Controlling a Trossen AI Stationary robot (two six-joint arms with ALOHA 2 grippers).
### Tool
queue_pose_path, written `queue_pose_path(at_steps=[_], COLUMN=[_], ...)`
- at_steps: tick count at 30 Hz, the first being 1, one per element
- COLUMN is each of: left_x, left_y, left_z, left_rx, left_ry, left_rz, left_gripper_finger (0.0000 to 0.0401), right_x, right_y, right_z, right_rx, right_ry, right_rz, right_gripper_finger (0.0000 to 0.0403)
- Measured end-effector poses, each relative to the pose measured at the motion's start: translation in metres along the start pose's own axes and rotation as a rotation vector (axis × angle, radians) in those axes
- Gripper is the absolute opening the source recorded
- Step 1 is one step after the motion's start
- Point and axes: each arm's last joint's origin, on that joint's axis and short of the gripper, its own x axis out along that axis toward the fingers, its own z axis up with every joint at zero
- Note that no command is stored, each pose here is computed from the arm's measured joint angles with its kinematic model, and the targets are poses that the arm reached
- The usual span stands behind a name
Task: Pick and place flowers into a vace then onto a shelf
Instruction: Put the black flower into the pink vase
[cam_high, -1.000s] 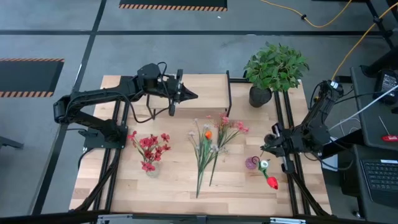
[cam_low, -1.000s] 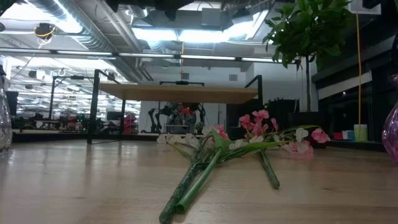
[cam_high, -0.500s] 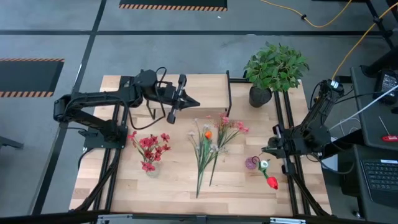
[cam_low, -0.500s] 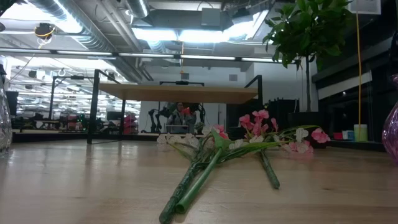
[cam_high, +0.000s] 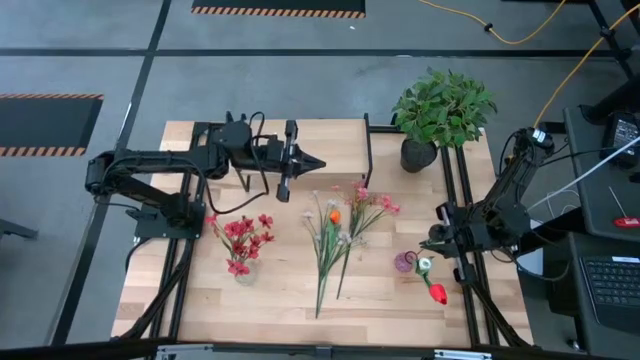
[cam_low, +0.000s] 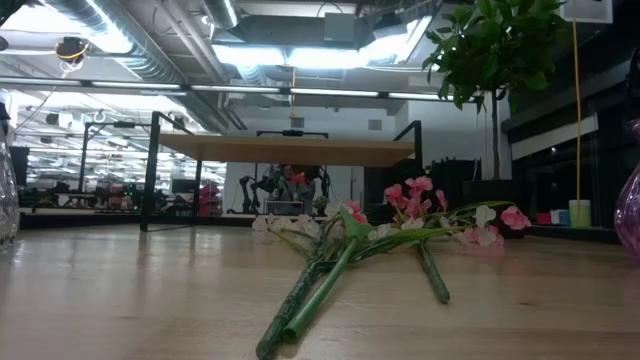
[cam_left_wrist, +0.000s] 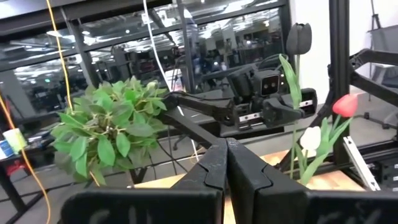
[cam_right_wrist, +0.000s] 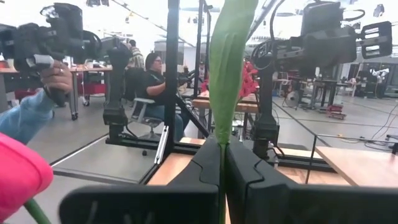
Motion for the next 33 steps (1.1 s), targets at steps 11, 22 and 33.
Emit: queue_pose_path(at_steps=[11, 22, 33], left_x=[0.001, 0.001, 0.001], left_y=[-0.003, -0.002, -0.002], left_z=[0.001, 0.000, 0.000], left_rx=[-0.001, -0.003, -0.012], left_ry=[-0.002, 0.013, 0.012], left_rz=[-0.008, 0.030, 0.030], left_gripper_finger=[0.0005, 0.0006, 0.0006], right_x=[0.006, 0.004, -0.012], right_y=[0.006, 0.006, -0.006], right_z=[-0.003, -0.016, -0.038], right_rx=[-0.020, -0.022, 0.012], right_ry=[-0.003, -0.001, -0.115], right_rz=[-0.005, -0.055, -0.071], right_gripper_finger=[0.0000, 0.0000, 0.0000])
